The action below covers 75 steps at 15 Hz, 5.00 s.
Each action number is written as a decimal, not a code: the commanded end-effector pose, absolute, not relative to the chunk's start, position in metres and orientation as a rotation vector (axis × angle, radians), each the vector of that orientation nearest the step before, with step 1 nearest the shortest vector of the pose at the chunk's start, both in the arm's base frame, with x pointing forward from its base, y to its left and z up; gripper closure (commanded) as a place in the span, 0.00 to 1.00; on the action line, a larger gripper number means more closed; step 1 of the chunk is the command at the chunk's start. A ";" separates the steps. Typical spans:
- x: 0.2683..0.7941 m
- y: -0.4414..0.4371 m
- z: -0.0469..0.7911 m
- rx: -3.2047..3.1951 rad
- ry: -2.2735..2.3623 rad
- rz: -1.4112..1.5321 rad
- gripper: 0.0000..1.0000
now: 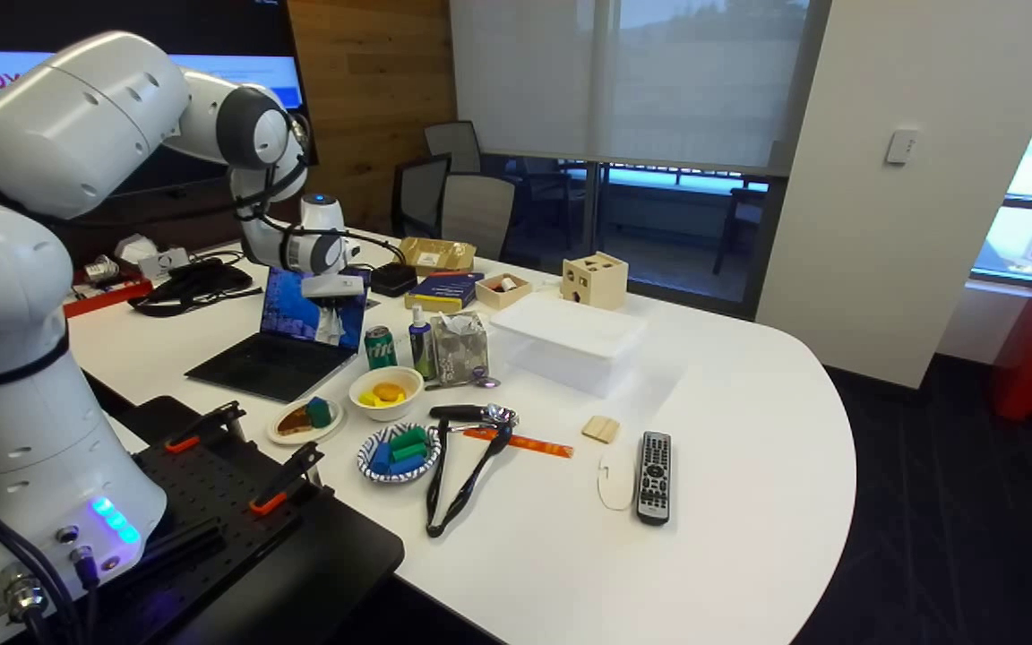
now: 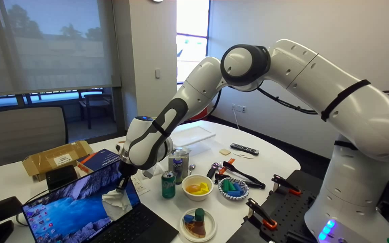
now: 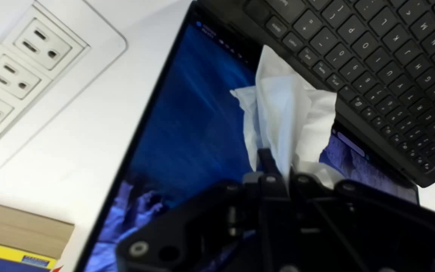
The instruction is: Use the white napkin to wipe the laptop screen.
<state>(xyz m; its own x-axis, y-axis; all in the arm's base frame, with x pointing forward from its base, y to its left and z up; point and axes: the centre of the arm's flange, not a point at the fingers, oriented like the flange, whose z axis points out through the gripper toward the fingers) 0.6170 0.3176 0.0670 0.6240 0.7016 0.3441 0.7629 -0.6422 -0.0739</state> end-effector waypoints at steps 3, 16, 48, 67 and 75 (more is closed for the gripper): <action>0.607 0.335 0.081 -2.531 -1.272 -0.466 1.00; 0.636 0.310 0.129 -2.515 -1.074 -0.845 1.00; 0.579 0.295 0.055 -2.641 -1.186 -0.456 1.00; 0.611 0.216 0.135 -2.788 -0.950 -0.780 1.00; 0.599 0.080 0.228 -3.000 -0.380 -0.970 1.00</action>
<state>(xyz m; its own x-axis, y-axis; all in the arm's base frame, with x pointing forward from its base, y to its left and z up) 0.6285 0.1190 0.1857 0.7593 0.3451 0.5517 0.3548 -0.9302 0.0937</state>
